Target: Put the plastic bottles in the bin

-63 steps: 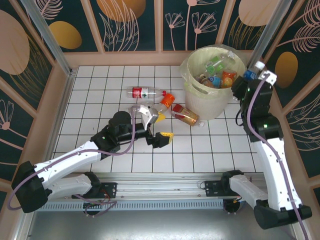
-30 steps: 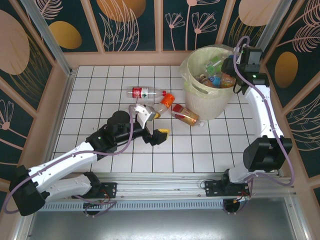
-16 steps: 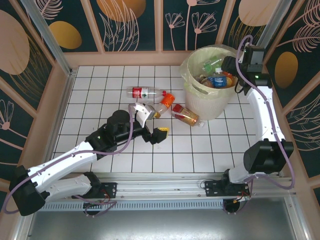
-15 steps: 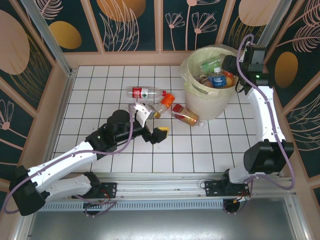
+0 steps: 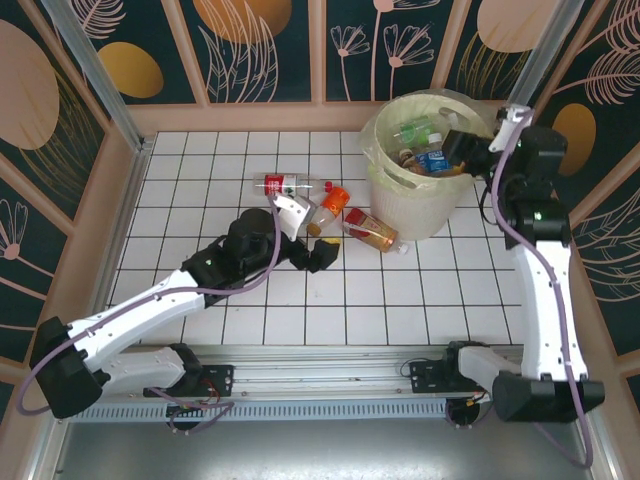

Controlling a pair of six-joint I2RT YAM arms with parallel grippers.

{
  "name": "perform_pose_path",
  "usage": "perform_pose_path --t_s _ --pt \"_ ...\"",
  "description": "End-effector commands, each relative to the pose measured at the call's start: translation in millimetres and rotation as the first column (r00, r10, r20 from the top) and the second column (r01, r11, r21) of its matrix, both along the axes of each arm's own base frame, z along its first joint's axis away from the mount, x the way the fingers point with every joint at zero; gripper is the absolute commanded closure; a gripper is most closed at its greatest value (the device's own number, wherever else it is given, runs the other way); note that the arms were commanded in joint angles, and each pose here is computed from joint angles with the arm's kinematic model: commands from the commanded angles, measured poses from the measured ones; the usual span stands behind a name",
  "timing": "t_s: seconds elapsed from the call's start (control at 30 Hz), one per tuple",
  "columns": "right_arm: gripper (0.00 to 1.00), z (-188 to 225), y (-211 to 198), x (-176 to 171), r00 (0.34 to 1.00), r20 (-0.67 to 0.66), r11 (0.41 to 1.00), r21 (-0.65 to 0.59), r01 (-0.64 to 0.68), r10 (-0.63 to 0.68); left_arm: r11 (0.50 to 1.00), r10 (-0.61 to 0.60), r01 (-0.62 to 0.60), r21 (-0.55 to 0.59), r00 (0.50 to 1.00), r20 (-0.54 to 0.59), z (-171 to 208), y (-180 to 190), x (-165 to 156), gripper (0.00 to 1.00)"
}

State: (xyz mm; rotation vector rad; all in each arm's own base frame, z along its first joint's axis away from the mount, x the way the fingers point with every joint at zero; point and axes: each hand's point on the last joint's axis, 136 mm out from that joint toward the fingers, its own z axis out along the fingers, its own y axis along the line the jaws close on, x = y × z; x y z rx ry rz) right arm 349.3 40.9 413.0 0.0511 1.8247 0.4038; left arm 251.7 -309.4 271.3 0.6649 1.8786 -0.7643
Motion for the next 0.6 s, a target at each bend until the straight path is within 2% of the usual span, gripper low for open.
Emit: perform_pose_path --t_s 0.0,0.13,0.3,0.5,0.57 --pt "0.22 -2.0 34.5 -28.3 0.978 0.034 0.978 0.042 -0.206 0.204 0.996 0.067 -0.066 0.057 0.998 -0.006 -4.8 10.5 20.8 0.01" --pt "0.22 -22.2 59.2 -59.5 0.941 0.011 0.936 0.100 -0.338 0.339 0.989 0.100 -0.096 0.112 0.994 -0.033 -16.6 21.5 43.0 0.01" --pt "0.22 -46.4 80.3 -92.8 0.898 -0.005 0.886 0.162 -0.434 0.440 0.947 0.156 -0.128 0.293 0.985 -0.074 -46.5 38.3 70.9 0.02" --pt "0.20 -75.6 110.3 -126.9 0.820 -0.031 0.801 0.238 -0.550 0.572 0.853 0.163 -0.106 0.512 0.984 -0.067 -75.1 66.6 91.7 0.01" --pt "0.20 -85.9 114.7 -132.2 0.808 -0.047 0.790 0.252 -0.560 0.588 0.821 0.144 -0.086 0.565 0.988 -0.058 -79.6 74.8 97.2 0.01"
